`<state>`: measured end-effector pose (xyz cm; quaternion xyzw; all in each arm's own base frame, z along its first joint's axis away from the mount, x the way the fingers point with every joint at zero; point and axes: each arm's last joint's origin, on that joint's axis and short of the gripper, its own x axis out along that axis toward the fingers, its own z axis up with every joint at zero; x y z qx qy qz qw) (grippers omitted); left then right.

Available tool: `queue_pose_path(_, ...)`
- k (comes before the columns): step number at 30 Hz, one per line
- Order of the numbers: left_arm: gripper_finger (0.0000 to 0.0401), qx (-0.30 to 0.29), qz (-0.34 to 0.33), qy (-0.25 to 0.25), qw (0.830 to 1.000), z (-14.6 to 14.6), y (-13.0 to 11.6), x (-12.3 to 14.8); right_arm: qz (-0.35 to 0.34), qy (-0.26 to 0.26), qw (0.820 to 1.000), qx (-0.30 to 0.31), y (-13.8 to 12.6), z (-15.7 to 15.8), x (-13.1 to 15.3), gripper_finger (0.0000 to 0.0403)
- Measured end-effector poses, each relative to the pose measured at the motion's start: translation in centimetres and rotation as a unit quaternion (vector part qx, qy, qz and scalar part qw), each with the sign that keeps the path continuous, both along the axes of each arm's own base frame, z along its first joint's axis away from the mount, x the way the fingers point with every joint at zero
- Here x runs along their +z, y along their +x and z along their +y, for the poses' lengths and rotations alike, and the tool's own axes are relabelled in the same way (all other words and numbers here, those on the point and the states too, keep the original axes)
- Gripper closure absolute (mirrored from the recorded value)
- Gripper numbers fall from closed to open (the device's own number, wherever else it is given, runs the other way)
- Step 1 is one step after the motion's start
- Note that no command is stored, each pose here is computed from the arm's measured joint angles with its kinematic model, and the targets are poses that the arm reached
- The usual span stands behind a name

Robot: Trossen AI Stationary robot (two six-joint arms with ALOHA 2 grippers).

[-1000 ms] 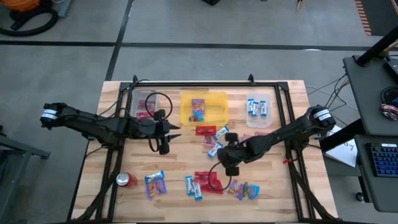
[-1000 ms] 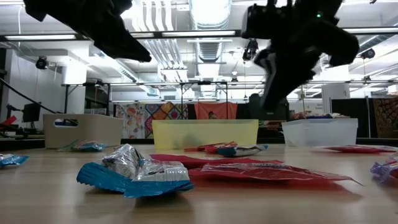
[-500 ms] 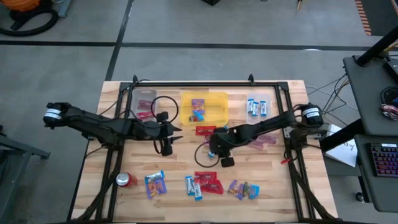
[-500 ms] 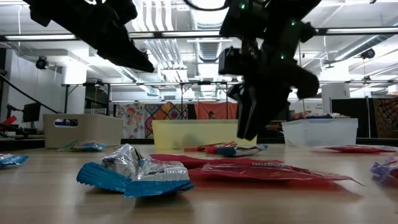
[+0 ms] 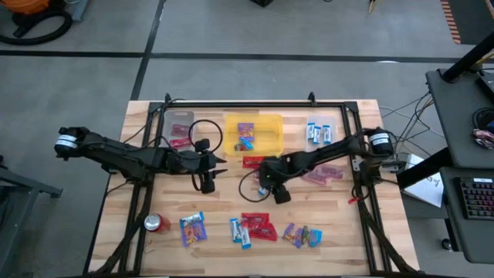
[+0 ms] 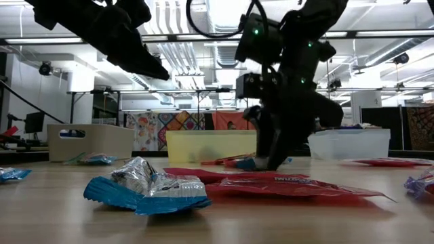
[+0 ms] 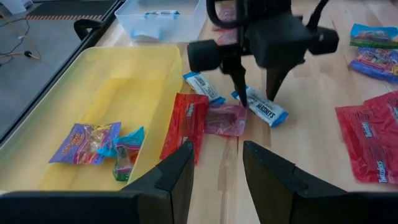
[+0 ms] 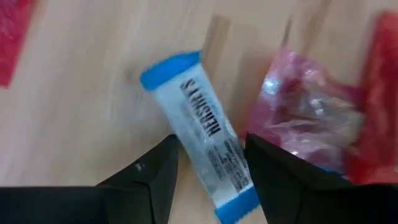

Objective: Sort candy
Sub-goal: Put the white chocolate into the transparent bin

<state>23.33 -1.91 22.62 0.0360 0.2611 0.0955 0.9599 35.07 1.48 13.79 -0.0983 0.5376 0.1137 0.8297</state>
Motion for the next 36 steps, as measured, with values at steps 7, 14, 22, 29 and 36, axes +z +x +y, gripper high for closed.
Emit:
queue_pose_path(7, 0.0279, -0.001, -0.008, 0.001, 1.000, 0.0, 0.1, 0.1, 0.033, 0.011, 0.999, 0.004, 0.3, -0.2, -2.3, 0.0230)
queue_pose_path(14, 0.0279, -0.001, -0.011, 0.001, 1.000, 0.0, 0.1, 0.2, 0.032, 0.007, 0.999, 0.003, 0.3, -0.1, -2.3, 0.0313)
queue_pose_path(22, 0.0279, -0.001, -0.011, 0.001, 1.000, 0.0, 0.1, 0.2, 0.028, 0.029, 0.999, 0.003, 0.4, -0.1, -2.0, 0.0390)
queue_pose_path(29, 0.0279, -0.001, -0.011, 0.001, 1.000, 0.0, 0.1, 0.2, 0.020, 0.058, 0.998, -0.023, -0.5, 0.0, 0.6, 0.0391)
queue_pose_path(36, 0.0279, -0.001, -0.018, 0.001, 1.000, 0.0, 0.2, 0.3, 0.004, 0.102, 0.984, -0.147, -3.0, -1.4, 6.2, 0.0392)
